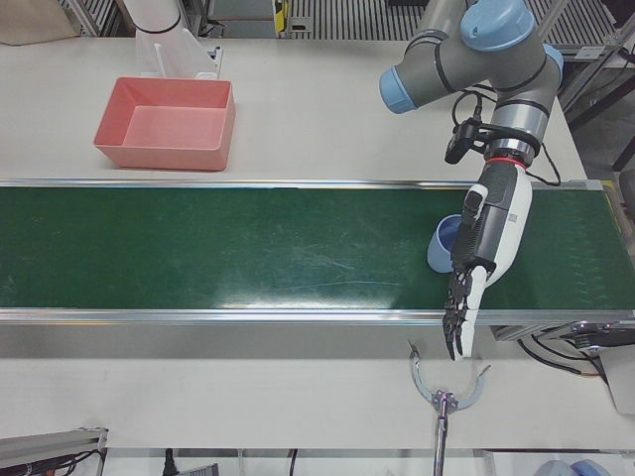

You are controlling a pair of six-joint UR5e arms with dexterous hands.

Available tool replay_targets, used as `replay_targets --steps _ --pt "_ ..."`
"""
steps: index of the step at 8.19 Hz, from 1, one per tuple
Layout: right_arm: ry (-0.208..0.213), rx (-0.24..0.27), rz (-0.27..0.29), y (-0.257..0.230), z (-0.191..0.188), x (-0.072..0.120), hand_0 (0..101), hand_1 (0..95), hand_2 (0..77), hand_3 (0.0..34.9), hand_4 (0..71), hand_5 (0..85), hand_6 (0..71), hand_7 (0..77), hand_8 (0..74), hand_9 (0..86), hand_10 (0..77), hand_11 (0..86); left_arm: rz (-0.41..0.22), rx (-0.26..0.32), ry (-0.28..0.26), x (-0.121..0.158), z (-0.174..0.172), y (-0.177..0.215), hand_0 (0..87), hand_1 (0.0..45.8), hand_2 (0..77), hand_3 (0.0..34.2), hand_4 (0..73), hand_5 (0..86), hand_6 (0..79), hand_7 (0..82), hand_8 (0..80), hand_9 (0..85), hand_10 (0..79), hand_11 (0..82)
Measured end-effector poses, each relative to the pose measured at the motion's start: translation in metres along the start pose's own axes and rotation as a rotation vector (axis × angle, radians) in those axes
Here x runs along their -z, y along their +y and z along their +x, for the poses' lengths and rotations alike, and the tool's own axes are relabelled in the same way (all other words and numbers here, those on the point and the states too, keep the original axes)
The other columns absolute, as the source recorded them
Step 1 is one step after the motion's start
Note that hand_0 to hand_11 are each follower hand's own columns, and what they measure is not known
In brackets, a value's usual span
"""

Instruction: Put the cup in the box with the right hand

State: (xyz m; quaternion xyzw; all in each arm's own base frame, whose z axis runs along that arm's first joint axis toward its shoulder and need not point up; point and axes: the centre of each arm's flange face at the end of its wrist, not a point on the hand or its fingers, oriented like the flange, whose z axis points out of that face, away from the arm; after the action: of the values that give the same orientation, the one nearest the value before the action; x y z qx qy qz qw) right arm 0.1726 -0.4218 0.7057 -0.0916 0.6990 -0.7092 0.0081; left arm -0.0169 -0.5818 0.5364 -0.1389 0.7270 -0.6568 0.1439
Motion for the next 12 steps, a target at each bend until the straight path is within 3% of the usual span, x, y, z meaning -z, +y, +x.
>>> replay_targets --steps 3,4,12 --pt "-0.001 -0.002 0.001 -0.0003 -0.0007 0.0006 49 0.5 1.1 0.0 51.8 2.2 16.9 69.8 14.7 32.2 3.8 4.9 0.000 0.000 0.000 -0.0001 -0.0001 0.0000 0.0 0.5 0.5 0.0 0.0 0.0 0.0 0.0 0.0 0.0 0.0 0.0" --pt "-0.001 -0.002 0.001 -0.0003 -0.0008 0.0007 49 0.5 1.1 0.0 51.8 2.2 13.1 69.8 13.6 31.6 3.8 4.9 0.000 0.000 0.000 -0.0001 -0.0002 0.0000 0.0 0.5 0.5 0.0 0.0 0.0 0.0 0.0 0.0 0.0 0.0 0.0" --pt "-0.001 -0.005 -0.002 0.0011 -0.0010 0.0004 49 0.5 1.1 0.0 51.8 2.2 16.4 69.8 13.6 31.6 3.8 4.9 0.000 0.000 0.000 0.0001 0.0002 0.0000 0.0 0.5 0.5 0.0 0.0 0.0 0.0 0.0 0.0 0.0 0.0 0.0"
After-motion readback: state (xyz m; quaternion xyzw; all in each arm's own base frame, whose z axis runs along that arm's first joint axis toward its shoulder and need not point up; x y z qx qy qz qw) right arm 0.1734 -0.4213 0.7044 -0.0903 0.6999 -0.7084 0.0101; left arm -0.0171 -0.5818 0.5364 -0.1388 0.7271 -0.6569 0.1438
